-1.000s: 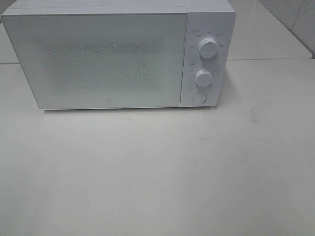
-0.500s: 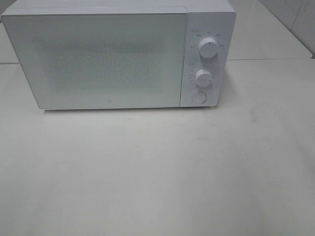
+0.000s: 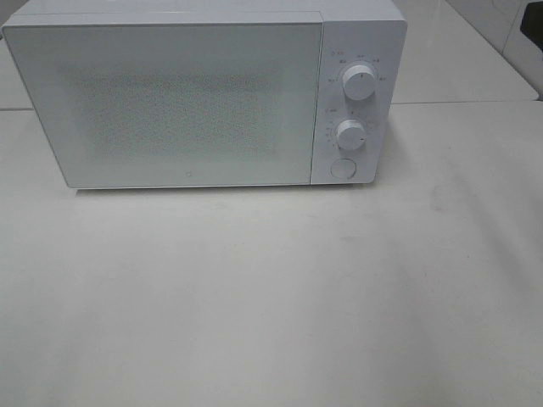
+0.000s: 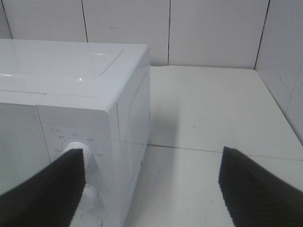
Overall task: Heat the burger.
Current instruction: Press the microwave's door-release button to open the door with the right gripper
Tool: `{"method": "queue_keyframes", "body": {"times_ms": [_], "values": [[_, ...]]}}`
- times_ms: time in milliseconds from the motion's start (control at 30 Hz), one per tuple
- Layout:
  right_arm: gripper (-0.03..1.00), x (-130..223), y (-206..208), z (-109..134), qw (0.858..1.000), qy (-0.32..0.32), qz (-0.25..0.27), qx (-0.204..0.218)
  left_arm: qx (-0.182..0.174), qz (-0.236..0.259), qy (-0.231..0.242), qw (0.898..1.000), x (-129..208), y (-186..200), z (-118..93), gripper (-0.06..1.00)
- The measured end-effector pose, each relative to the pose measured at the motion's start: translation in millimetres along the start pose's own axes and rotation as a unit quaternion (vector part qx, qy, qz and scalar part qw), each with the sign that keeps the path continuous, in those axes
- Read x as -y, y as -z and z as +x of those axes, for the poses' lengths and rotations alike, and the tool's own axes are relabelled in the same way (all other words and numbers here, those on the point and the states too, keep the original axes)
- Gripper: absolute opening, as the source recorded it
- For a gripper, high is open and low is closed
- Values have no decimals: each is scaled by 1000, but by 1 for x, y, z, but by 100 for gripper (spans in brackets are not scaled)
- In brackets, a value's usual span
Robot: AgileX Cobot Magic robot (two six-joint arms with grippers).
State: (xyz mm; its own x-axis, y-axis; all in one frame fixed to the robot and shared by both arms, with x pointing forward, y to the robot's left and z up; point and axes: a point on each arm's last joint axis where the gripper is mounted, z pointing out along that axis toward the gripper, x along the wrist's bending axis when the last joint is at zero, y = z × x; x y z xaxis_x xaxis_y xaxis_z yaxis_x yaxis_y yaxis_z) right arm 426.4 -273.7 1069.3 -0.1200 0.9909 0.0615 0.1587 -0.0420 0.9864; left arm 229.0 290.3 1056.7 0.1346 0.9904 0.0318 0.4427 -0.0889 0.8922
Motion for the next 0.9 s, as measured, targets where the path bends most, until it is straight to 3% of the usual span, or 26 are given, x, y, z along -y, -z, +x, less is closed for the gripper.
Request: {"method": "queue_keyframes", "body": {"times_ms": [367, 433, 667, 900], "values": [[75, 21, -34, -2, 998, -2, -60, 2, 0, 0, 0, 1000, 0, 0, 0, 99], [75, 36, -39, -6, 997, -11, -79, 17, 0, 0, 0, 1000, 0, 0, 0, 99], [75, 59, -45, -8, 997, -23, -65, 42, 0, 0, 0, 1000, 0, 0, 0, 99], [75, 80, -55, 16, 997, 11, -56, 43, 0, 0, 1, 1000, 0, 0, 0, 99]]}}
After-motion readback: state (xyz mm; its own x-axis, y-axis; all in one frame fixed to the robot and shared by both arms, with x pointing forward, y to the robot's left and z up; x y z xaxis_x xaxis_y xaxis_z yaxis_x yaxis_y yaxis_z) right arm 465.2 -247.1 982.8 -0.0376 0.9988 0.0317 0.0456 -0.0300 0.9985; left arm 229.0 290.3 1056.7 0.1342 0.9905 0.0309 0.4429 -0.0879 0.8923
